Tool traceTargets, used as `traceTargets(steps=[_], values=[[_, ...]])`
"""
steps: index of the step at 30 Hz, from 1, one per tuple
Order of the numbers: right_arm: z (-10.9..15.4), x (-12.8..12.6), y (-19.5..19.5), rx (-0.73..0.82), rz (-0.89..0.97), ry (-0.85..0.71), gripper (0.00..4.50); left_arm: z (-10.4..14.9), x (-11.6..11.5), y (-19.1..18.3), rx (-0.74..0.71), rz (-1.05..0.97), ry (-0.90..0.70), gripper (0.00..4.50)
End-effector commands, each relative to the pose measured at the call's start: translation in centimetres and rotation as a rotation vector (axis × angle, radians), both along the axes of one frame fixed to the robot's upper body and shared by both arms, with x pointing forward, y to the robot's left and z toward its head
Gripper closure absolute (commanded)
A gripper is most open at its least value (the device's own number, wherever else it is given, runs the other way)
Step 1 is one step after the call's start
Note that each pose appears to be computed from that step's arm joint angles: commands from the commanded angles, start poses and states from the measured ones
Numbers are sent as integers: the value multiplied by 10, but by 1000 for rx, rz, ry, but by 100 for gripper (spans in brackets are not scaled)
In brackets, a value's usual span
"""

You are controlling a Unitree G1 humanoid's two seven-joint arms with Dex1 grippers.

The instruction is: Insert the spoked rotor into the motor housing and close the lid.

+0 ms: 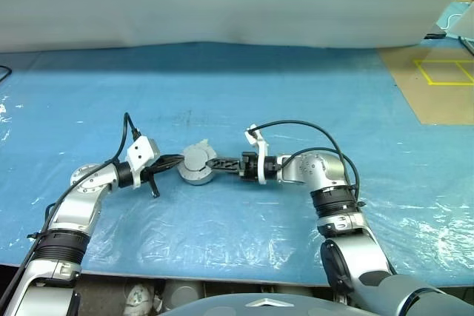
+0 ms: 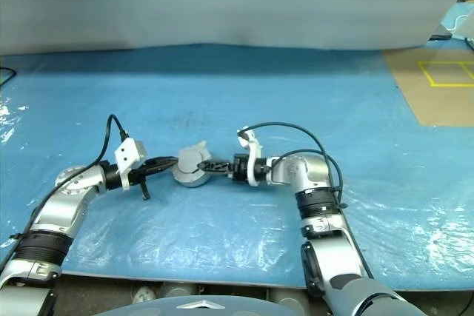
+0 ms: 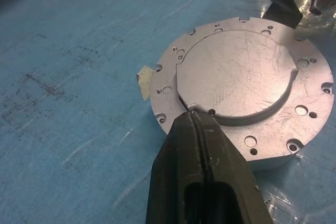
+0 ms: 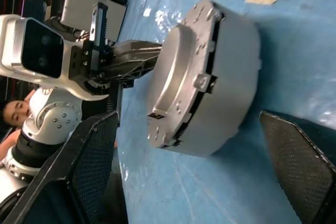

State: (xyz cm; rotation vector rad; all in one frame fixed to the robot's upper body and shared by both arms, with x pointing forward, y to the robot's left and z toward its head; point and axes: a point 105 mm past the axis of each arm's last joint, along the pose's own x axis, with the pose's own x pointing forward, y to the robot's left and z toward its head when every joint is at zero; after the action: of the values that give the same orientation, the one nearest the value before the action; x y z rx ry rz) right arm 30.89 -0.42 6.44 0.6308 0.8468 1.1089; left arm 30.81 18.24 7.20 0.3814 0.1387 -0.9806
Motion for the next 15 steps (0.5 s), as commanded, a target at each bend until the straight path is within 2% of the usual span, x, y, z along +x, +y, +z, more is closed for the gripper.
traceTargets(steps=[1, 10, 13, 15], values=[[-3, 5, 5, 2, -14, 10, 4, -25, -10, 2, 50, -6, 98, 450], [0, 12, -3, 15, -50, 5, 4, -25, -10, -1, 45, -11, 99, 450], [3, 12, -5, 45, -57, 9, 59, -25, -11, -2, 43, -13, 99, 450], [3, 12, -4, 50, -57, 8, 128, -25, -11, -2, 43, -14, 99, 450]])
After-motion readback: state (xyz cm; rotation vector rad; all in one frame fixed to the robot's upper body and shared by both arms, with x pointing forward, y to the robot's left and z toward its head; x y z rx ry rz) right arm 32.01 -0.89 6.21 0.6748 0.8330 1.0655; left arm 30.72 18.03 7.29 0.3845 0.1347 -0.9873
